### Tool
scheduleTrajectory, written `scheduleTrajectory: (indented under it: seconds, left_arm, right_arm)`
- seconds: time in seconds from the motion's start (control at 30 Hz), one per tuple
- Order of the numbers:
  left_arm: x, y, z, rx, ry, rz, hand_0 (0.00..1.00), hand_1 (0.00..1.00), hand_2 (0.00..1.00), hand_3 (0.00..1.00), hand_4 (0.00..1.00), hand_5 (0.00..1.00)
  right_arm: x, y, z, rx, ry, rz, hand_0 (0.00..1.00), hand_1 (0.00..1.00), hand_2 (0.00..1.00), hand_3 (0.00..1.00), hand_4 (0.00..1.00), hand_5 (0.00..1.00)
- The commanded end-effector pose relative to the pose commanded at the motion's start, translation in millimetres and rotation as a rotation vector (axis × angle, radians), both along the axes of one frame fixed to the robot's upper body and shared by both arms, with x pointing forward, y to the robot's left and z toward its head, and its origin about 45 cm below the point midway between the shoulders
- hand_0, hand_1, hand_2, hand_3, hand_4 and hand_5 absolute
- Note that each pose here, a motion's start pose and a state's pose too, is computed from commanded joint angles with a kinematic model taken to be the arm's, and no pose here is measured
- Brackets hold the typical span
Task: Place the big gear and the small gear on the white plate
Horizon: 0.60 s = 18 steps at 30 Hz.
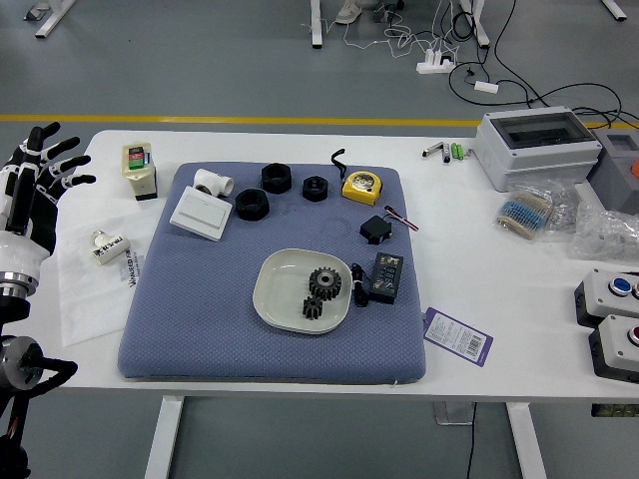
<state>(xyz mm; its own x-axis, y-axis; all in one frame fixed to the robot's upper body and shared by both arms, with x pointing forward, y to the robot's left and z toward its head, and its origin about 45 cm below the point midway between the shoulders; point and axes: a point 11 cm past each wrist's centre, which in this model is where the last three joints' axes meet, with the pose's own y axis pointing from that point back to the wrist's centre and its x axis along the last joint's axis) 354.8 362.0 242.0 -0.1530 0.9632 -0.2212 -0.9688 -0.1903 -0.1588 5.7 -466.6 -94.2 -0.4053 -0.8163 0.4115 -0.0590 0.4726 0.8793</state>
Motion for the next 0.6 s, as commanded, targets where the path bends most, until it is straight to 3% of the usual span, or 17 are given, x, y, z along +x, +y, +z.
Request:
scheduleTrajectory:
  seconds: [0.2, 0.23, 0.3, 0.6]
  left_arm:
    - [-10.6, 9.7, -11.9, 0.008, 0.036, 0.022, 0.292, 0.368, 0.473, 0.717, 0.903, 0.732]
    - [-10.9, 10.0, -12.3, 0.008, 0.038, 0.023, 0.294, 0.361, 0.462, 0.737, 0.916, 0.778]
    - [-15.4, 16.1, -19.2, 0.003, 0.058, 0.04, 0.294, 0.361, 0.462, 0.737, 0.916, 0.778]
    - [-17.3, 18.8, -21.5, -0.017, 0.06, 0.051, 0.298, 0.374, 0.504, 0.785, 0.915, 0.823]
  right_arm:
    - [-3.7, 1.4, -0.8, 0.001, 0.011, 0.006, 0.617, 0.639, 0.737, 0.542, 0.734, 0.698]
    - [-3.8, 1.5, -0.8, 0.001, 0.011, 0.006, 0.617, 0.639, 0.738, 0.543, 0.735, 0.699]
    - [-9.4, 3.1, -1.8, 0.003, 0.017, 0.001, 0.617, 0.639, 0.738, 0.543, 0.735, 0.699]
    - [-21.5, 9.8, -4.9, 0.015, 0.022, -0.022, 0.617, 0.639, 0.738, 0.544, 0.734, 0.698]
